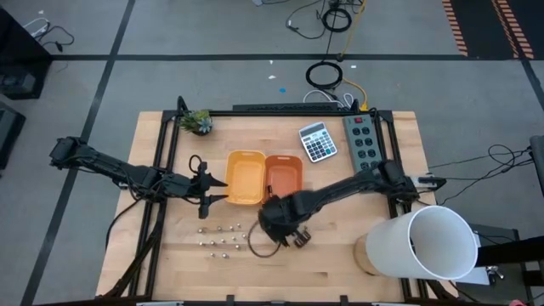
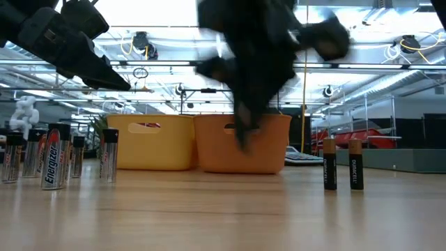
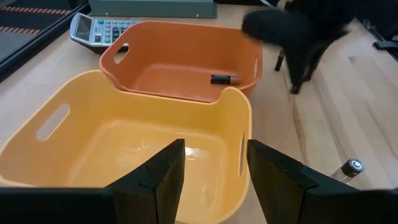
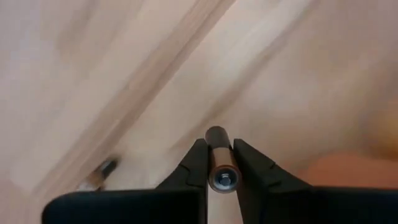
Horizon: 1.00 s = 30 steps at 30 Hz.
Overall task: Sort batteries
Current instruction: Put the black battery into the orange bin, then put the silver battery into the yellow bin
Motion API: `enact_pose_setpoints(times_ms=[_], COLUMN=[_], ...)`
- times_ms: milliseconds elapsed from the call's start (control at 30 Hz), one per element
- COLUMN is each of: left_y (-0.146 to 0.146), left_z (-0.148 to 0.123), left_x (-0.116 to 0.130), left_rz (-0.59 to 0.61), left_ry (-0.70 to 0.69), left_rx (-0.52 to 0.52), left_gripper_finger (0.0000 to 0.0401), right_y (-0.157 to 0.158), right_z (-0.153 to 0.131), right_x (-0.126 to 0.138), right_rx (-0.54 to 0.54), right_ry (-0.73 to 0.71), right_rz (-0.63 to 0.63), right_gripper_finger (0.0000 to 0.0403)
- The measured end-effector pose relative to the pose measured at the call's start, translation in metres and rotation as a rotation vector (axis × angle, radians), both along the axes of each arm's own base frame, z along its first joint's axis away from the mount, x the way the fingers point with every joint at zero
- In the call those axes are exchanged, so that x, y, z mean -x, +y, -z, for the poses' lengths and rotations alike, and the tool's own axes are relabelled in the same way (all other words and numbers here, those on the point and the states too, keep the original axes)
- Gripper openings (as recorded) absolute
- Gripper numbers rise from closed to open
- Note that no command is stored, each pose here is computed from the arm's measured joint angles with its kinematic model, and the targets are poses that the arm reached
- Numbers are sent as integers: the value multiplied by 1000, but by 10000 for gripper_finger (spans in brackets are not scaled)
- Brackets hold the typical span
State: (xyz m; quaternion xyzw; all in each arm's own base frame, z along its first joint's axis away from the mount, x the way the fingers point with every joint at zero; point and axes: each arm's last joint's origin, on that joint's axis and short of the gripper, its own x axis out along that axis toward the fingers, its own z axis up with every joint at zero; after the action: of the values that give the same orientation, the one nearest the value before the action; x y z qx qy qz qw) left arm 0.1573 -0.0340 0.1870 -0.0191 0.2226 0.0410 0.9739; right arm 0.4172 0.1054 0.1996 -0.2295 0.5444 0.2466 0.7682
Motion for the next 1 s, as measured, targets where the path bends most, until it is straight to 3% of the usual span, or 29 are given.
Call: enact_pose_setpoints(times_ms=[133, 267, 333, 467, 600, 767, 867, 1000], left_y=[0, -1, -1, 0, 0, 3, 1, -5], left_z=[0, 0, 0, 0, -3, -35, -53, -70], left_x=[0, 0, 0, 0, -1, -6, -5, 0], left_rz=[-13, -2, -2, -15, -33, -133, -91, -33], left_ry=[-2, 0, 2, -8, -10, -38, -3, 106], left_rx=[30, 57, 57, 53, 45, -76, -140, -116], left_gripper_finger=[182, 182, 182, 182, 185, 178, 169, 162], right_y=[-29, -66, -82, -97, -84, -50, -43, -37], right_z=[-49, -71, -74, -70, -85, -86, -85, -92], right_x=[0, 15, 19, 23, 30, 30, 31, 31], right_rx=[-33, 69, 59, -2, 3, 33, 41, 29], right_ry=[-114, -93, -57, 20, 0, -38, -41, -107], right_rz=[116, 296, 377, 495, 461, 321, 356, 399], right_gripper_finger=[29, 33, 66, 174, 234, 215, 194, 167])
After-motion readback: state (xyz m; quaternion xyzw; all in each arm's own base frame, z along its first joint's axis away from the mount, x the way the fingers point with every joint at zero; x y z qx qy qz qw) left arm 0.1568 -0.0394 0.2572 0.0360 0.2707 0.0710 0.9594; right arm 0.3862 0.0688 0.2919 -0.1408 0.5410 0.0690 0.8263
